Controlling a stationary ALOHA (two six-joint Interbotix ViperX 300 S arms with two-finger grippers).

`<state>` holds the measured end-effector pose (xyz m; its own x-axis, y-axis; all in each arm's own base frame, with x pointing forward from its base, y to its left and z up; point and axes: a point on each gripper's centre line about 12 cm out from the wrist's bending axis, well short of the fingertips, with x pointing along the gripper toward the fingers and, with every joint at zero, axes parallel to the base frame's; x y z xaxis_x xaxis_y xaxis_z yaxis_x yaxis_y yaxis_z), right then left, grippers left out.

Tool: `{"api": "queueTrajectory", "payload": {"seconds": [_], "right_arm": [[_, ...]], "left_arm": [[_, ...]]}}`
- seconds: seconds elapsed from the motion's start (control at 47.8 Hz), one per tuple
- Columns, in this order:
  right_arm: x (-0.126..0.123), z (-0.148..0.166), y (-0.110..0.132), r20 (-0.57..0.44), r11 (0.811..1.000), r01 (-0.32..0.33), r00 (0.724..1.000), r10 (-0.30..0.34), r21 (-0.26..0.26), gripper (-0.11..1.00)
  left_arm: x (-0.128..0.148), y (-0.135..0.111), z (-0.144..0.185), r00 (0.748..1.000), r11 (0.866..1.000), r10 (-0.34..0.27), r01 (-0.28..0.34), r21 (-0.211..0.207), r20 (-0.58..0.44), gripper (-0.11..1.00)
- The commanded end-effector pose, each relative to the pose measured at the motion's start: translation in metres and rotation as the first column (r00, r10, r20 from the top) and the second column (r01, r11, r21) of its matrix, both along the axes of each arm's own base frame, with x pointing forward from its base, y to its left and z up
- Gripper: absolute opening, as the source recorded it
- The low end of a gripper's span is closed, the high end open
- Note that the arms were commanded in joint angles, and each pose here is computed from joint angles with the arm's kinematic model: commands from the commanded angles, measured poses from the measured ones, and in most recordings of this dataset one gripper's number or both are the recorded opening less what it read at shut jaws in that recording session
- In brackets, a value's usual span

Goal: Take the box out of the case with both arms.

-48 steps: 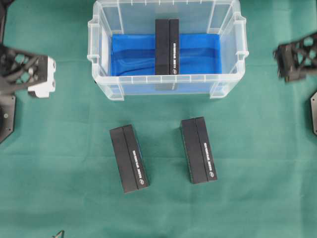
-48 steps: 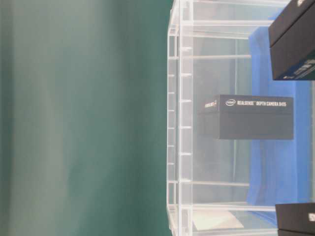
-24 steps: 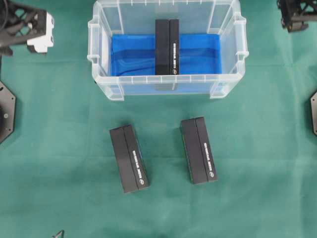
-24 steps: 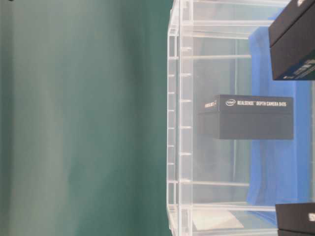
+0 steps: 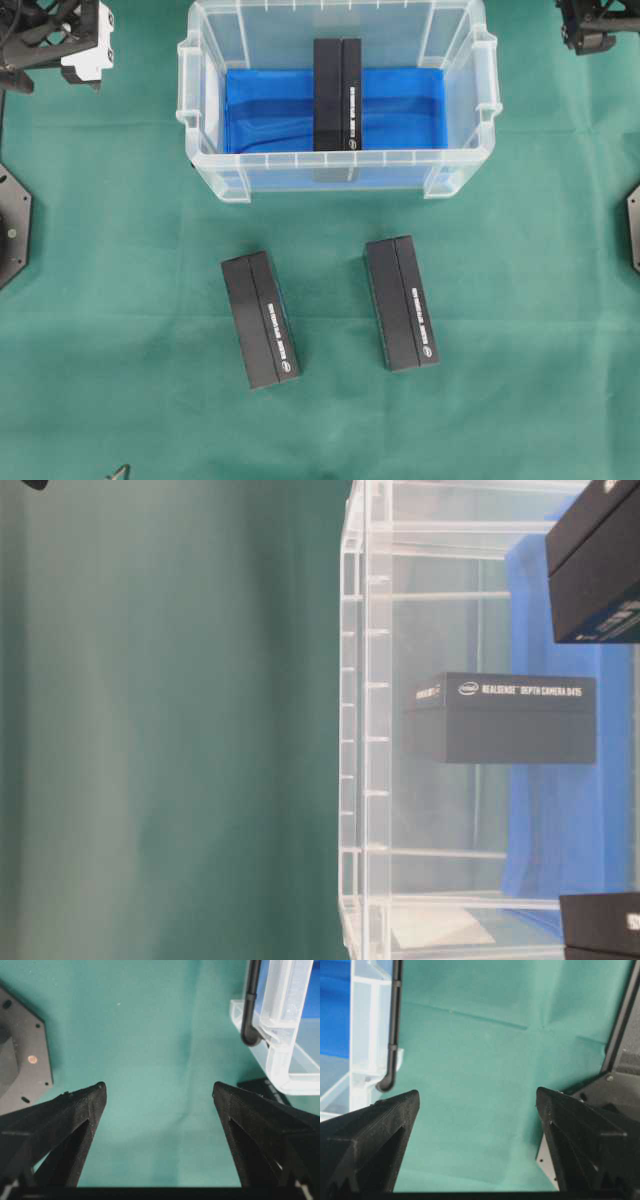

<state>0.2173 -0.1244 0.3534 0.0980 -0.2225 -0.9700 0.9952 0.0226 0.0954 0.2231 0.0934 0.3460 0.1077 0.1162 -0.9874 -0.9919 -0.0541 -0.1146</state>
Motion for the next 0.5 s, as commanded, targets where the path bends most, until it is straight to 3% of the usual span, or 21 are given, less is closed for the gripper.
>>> {"api": "queueTrajectory", "payload": {"seconds": [0.0,0.481], "right_arm": [[0.0005,0.0052,-0.0003,0.026,1.000,-0.002,1.000,0.002,-0.010,0.93],[0.0003,0.0052,-0.0006,0.025,1.000,-0.002,1.000,0.002,-0.010,0.93]], "left_arm": [[-0.0006,0.0015,0.0059,1.000,1.000,0.003,-0.004,0.013,0.020,0.91],[0.0001,0.0022,0.0062,1.000,1.000,0.005,-0.005,0.013,0.020,0.91]]}}
